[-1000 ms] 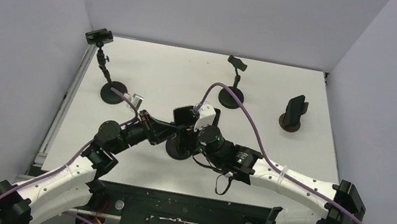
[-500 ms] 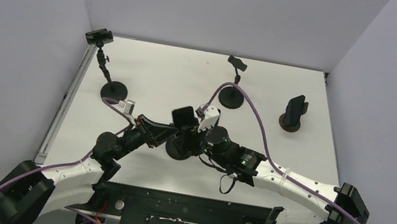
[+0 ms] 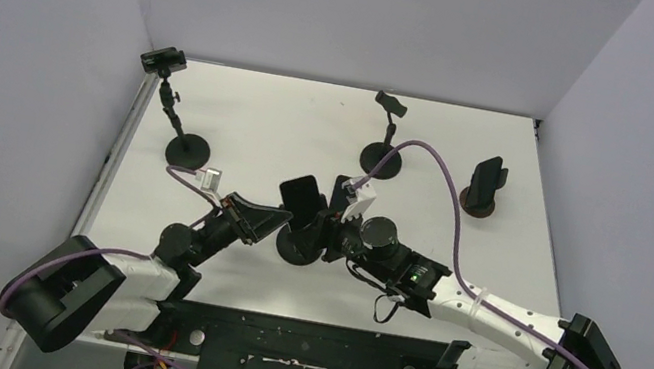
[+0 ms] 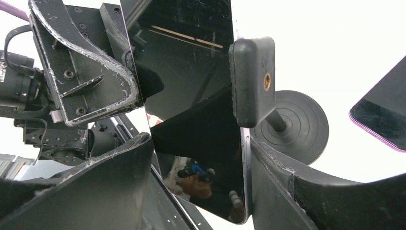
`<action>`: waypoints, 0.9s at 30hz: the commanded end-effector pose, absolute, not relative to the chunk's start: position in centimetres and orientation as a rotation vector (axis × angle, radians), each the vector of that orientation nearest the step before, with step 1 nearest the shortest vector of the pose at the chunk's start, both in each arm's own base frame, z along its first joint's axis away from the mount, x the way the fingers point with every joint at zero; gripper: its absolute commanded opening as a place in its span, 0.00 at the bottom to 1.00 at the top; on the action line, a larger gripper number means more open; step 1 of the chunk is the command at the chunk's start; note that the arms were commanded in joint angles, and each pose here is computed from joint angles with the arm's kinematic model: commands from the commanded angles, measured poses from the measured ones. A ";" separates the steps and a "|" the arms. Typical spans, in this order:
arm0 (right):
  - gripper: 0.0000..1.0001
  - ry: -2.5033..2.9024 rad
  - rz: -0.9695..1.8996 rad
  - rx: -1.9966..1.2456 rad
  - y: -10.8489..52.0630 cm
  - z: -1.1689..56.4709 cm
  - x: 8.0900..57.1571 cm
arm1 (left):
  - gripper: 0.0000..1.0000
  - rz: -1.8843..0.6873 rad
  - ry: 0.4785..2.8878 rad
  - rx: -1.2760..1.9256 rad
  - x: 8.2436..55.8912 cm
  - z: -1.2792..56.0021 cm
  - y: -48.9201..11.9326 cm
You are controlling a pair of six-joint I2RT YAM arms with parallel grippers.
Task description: Remove the phone from the phone stand
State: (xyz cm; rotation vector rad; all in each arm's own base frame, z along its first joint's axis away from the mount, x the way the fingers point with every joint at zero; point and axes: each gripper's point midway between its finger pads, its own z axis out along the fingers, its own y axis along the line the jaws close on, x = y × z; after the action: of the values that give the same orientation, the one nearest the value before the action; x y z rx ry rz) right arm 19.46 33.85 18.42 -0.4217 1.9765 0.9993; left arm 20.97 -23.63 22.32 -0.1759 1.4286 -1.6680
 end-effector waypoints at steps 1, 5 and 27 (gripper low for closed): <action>0.00 1.955 0.960 -0.301 32.1 19.0 21.2 | 0.00 -1.715 1.188 -0.182 20.3 27.0 -21.5; 0.00 1.989 0.853 -0.341 31.8 18.5 21.5 | 0.00 -1.641 1.242 -0.133 20.9 26.8 -22.1; 0.99 1.981 0.431 -0.578 33.7 19.1 21.8 | 0.00 -1.416 1.451 -0.071 22.2 26.0 -22.9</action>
State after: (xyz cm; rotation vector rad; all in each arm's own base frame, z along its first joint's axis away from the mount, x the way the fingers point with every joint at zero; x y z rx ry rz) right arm 20.90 33.57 17.56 -0.5924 2.0279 0.4927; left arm 21.80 -22.94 23.04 -0.1006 1.5314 -1.4284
